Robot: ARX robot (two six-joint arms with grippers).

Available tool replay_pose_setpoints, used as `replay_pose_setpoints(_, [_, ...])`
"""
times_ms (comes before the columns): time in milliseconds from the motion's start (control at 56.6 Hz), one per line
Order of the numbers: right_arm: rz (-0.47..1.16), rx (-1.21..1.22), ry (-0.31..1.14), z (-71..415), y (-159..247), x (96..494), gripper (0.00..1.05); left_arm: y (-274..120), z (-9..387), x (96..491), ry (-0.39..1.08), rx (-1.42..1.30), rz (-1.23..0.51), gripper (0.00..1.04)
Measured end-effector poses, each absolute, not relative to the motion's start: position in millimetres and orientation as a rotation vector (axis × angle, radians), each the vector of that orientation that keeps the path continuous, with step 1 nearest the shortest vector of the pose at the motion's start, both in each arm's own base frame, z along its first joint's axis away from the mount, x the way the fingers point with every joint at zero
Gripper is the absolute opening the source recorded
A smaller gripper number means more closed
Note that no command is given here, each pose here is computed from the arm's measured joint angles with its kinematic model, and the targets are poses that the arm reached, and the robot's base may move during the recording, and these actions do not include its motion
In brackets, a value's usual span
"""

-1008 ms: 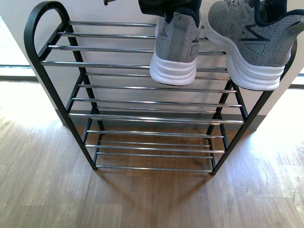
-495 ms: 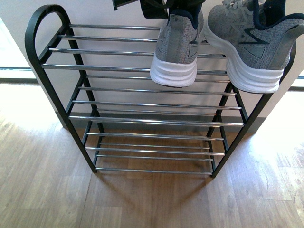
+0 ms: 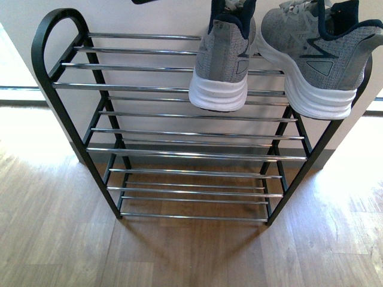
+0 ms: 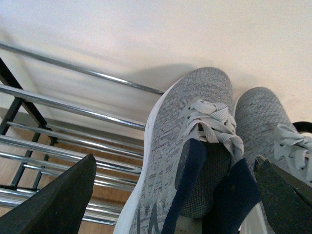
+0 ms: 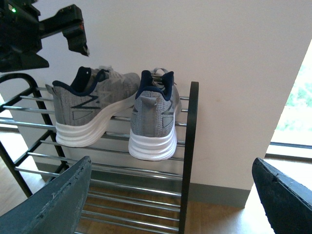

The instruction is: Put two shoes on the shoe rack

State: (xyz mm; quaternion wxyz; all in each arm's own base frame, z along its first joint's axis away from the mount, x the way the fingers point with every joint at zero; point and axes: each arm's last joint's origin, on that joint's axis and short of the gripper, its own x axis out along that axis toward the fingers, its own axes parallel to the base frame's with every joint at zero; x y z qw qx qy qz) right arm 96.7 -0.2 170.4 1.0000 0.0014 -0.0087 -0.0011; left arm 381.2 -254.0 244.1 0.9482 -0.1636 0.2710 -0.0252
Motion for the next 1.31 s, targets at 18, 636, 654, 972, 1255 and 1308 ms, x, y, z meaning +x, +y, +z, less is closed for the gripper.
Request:
replay_pose_setpoints(18, [-0.002, 0.003, -0.017, 170, 0, 97, 0.96, -253, 246, 378, 0.538, -0.33, -0.05, 0.95])
replay_pose_setpoints(636, [-0.002, 0.003, -0.017, 170, 0, 97, 0.96, -166, 291, 224, 0.229, -0.191, 0.128, 0.95])
replay_pose_setpoints(654, [-0.002, 0.003, -0.017, 170, 0, 97, 0.96, -164, 291, 221, 0.231, -0.192, 0.128, 0.95])
replay_pose_setpoints(972, [-0.002, 0.003, -0.017, 170, 0, 97, 0.96, -127, 261, 167, 0.267, -0.183, 0.218, 0.95])
replay_pose_setpoints(1255, [-0.002, 0.003, -0.017, 170, 0, 97, 0.96, -86, 247, 178, 0.303, -0.311, 0.323, 0.95])
replay_pose_setpoints(1308, [-0.002, 0.003, -0.017, 170, 0, 97, 0.96, -81, 247, 173, 0.305, -0.315, 0.337, 0.95])
